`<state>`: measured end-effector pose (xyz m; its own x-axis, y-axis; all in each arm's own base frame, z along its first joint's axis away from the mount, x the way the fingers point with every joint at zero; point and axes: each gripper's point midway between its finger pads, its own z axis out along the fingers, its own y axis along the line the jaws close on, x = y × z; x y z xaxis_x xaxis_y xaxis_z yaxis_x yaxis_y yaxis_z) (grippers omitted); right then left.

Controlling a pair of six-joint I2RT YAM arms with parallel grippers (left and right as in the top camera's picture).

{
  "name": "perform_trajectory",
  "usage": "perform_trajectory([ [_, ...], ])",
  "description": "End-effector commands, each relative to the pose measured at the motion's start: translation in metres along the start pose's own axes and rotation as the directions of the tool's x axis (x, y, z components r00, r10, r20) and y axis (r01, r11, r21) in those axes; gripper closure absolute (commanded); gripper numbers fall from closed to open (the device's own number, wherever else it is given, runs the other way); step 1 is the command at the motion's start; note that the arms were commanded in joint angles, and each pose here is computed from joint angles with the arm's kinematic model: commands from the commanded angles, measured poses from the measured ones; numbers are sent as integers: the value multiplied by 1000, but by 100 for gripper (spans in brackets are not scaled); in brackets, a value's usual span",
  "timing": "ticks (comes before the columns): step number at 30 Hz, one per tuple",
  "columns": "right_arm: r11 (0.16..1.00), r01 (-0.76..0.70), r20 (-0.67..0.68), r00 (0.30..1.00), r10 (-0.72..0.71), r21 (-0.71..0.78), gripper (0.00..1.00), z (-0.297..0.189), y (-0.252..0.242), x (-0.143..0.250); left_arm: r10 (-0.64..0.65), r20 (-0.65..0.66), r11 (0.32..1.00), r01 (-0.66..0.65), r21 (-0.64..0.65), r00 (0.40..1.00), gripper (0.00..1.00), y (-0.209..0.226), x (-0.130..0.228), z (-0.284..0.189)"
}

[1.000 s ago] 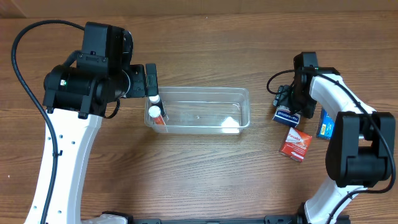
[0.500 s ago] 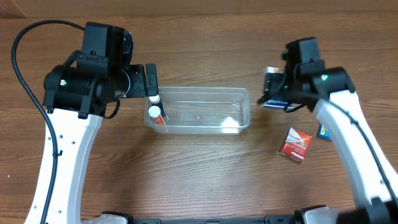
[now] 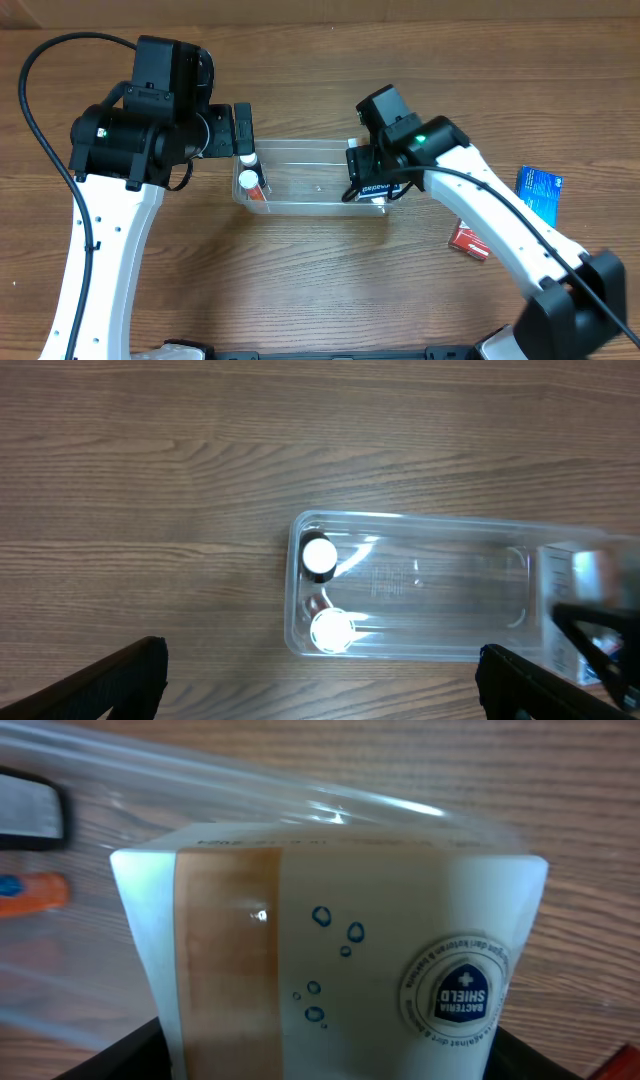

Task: Pack container
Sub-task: 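Lower the Hansaplast box into the container's right end and release, then move the right gripper to the blue box and grasp it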

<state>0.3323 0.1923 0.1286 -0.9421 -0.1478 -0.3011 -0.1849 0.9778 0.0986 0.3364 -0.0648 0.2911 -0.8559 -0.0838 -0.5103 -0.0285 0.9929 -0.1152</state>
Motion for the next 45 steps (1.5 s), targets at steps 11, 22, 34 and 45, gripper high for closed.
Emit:
perform_trajectory([
  [11, 1000, -7, -33, 999, 8, 19, 24, 34, 2, -5, 0, 2, 1000, 0, -15, 1000, 0, 4, -2, -1],
  [22, 1000, -8, -2, 1000, 8, 11, 16, 34, 4, -13, 1, -5, 1000, -1, -17, 1000, 0, 4, -1, 0],
  [34, 993, -25, 113, 994, 12, 111, 0, -17, -14, -36, 1, -10, 1000, -1, -19, 1000, 0, 4, 0, 0],
  [45, 820, -528, 374, 822, 430, 219, 0, -160, -216, -47, 5, -12, 1000, -5, -20, 1000, 0, 4, 1, 0],
])
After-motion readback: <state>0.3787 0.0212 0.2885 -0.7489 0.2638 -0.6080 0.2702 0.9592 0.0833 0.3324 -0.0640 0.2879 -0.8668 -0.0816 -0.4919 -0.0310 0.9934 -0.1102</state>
